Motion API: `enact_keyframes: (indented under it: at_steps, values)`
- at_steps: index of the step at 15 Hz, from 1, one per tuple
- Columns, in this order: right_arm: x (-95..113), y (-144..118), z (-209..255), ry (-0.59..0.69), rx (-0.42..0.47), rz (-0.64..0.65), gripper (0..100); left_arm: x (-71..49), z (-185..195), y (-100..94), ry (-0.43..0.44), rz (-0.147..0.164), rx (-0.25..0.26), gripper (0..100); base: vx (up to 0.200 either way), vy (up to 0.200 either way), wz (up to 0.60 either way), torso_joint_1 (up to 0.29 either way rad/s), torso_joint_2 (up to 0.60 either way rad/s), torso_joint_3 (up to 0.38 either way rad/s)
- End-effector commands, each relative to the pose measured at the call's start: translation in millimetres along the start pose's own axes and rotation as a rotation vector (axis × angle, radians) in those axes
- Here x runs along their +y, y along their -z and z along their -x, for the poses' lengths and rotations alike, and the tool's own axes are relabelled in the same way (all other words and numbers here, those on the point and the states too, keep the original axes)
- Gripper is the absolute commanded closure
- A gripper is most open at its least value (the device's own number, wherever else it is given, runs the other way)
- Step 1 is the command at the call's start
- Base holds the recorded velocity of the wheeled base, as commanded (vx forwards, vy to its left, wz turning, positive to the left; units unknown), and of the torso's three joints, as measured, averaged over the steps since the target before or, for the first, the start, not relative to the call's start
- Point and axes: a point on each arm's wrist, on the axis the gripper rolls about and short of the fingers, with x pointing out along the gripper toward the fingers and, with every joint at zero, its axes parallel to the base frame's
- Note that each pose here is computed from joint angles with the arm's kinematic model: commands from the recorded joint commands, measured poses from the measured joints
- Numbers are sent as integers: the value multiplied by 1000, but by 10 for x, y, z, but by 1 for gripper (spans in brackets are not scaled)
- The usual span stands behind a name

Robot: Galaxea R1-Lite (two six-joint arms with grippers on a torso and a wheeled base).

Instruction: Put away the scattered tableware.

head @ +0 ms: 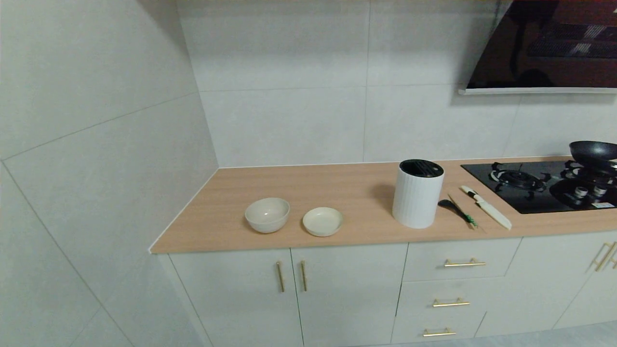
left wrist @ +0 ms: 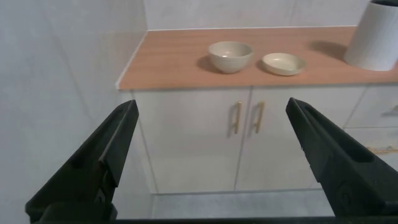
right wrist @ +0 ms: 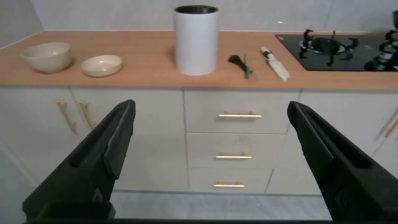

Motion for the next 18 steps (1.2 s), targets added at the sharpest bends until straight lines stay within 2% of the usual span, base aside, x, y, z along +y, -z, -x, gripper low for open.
enact_keyframes:
  at_steps: [1, 6, 18]
  values:
    - [0, 0, 0, -1, 0, 1, 0, 0, -1, -1, -1, 0, 1, 0, 0, 200, 0, 7, -2, 7]
    - [0, 0, -1, -1, 2, 1, 0, 0, -1, -1, -1, 0, 1, 0, 0, 200, 0, 2, 2, 3]
    - [0, 0, -1, -1, 2, 1, 0, 0, -1, -1, -1, -1, 1, 0, 0, 0, 0, 0, 0, 0]
